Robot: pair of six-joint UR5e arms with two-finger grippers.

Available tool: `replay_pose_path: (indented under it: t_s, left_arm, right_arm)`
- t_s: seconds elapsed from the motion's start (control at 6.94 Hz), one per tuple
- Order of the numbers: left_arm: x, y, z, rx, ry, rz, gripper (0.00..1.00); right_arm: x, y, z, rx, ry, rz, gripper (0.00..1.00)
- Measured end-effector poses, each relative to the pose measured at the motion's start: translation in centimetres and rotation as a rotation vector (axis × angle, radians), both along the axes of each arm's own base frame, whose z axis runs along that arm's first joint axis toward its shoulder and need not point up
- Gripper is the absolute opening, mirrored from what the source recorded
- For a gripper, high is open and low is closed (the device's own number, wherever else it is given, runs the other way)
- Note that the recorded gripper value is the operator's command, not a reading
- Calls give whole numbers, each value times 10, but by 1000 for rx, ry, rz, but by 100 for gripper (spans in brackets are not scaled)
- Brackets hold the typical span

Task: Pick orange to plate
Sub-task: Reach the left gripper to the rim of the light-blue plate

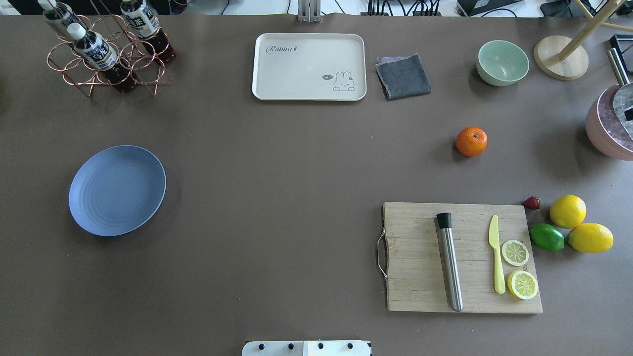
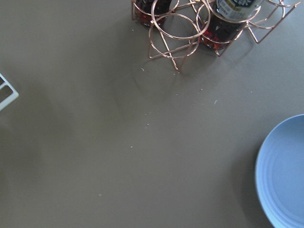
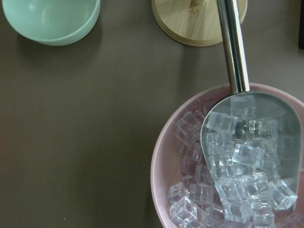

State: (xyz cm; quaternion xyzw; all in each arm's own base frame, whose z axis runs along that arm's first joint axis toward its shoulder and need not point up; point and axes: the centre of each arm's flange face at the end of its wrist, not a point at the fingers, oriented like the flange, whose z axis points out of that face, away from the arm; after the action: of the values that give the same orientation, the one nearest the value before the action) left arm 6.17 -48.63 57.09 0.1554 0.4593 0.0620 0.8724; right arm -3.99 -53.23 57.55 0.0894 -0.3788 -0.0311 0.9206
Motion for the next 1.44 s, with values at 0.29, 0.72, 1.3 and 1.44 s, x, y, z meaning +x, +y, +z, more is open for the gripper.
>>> replay_pose_path:
  t_s: [0.29,0.72,1.3,1.44]
  left_arm:
    - [98,19,28,-75,83,-116,97]
    - [174,42,34,-102,147,-127,70]
    - [195,52,37,-103,162,-110,0]
    - [195,52,35,-103,165,-109,0]
  right_arm:
    - [-20,3,-8,-4,-1,11,100]
    - [-23,5,-8,4,-4,12,100]
    - [-23,5,-8,5,-3,12,100]
    - [-23,4,-9,7,-4,12,100]
